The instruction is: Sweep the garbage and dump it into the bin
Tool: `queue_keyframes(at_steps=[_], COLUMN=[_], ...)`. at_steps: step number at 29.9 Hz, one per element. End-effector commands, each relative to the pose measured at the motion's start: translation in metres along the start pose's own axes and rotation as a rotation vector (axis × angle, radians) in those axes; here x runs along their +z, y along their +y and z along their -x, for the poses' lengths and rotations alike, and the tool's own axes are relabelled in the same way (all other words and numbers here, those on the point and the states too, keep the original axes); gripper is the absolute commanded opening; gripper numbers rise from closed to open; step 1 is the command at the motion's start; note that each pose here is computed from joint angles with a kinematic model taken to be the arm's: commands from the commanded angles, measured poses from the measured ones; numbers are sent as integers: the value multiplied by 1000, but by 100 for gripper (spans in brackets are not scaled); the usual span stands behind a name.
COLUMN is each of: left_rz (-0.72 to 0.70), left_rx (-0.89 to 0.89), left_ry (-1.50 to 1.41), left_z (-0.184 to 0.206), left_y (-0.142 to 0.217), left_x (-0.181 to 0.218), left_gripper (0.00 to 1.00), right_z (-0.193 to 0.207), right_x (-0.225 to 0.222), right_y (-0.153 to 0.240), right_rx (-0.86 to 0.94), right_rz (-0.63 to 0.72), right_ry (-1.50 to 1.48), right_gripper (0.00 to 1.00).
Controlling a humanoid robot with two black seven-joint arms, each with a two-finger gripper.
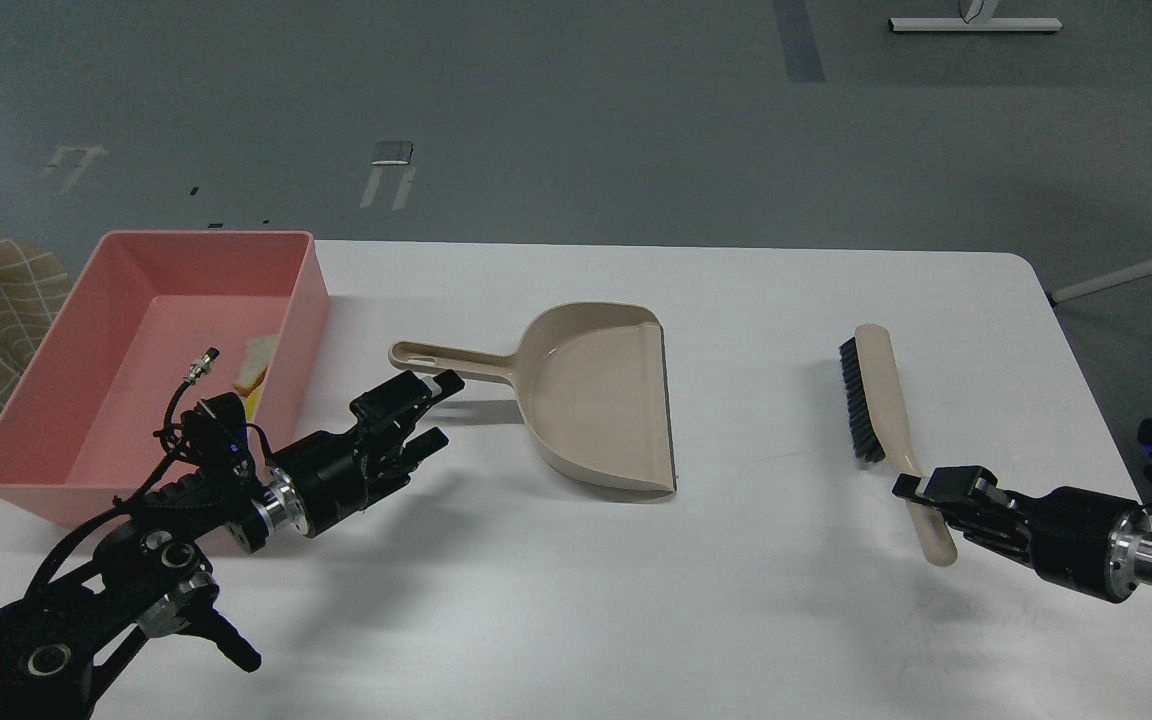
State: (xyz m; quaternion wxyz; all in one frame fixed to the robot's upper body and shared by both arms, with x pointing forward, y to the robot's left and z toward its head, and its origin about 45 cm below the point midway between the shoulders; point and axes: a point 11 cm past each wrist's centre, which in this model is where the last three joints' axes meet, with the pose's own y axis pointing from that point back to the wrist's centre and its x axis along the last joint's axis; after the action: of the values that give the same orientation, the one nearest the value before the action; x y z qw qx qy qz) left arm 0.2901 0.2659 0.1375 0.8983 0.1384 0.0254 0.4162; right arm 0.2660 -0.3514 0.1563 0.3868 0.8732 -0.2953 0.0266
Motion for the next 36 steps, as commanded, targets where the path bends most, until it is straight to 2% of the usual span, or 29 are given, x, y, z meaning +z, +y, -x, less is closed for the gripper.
queue_keyframes(at_steps=[1, 5, 6, 11, 16, 21, 27, 30, 34, 36], left_rz=[19, 51, 51, 69, 112, 178, 311, 388, 425, 440], left_rx=[-15, -25, -25, -31, -52, -24, 13, 15, 54, 105], left_ry=[4, 0, 0, -7, -7, -7, -7, -9, -27, -32], left_z=[-3, -6, -6, -10, -18, -33, -60, -73, -97, -122], left_y=[1, 2, 2, 4, 9, 11, 3, -4, -12, -18], left_x=[8, 20, 20, 27, 45, 69, 126, 160, 185, 198], left_gripper=[98, 98, 98, 98, 98, 98, 98, 98, 98, 98], right_z=[1, 0, 0, -2, -11, -25, -86, -125, -159, -192], right_x=[2, 0, 0, -3, -4, -17, -65, -88, -104, -122], right_y=[1, 0, 0, 2, 16, 34, 60, 82, 82, 78], right_rx=[-1, 2, 2, 4, 24, 57, 183, 317, 430, 519], right_rz=[9, 7, 7, 7, 21, 8, -115, -182, -264, -327], right_ry=[-4, -1, -1, 4, 20, 56, 109, 125, 96, 64], right_gripper=[31, 59, 59, 92, 99, 99, 100, 100, 100, 100])
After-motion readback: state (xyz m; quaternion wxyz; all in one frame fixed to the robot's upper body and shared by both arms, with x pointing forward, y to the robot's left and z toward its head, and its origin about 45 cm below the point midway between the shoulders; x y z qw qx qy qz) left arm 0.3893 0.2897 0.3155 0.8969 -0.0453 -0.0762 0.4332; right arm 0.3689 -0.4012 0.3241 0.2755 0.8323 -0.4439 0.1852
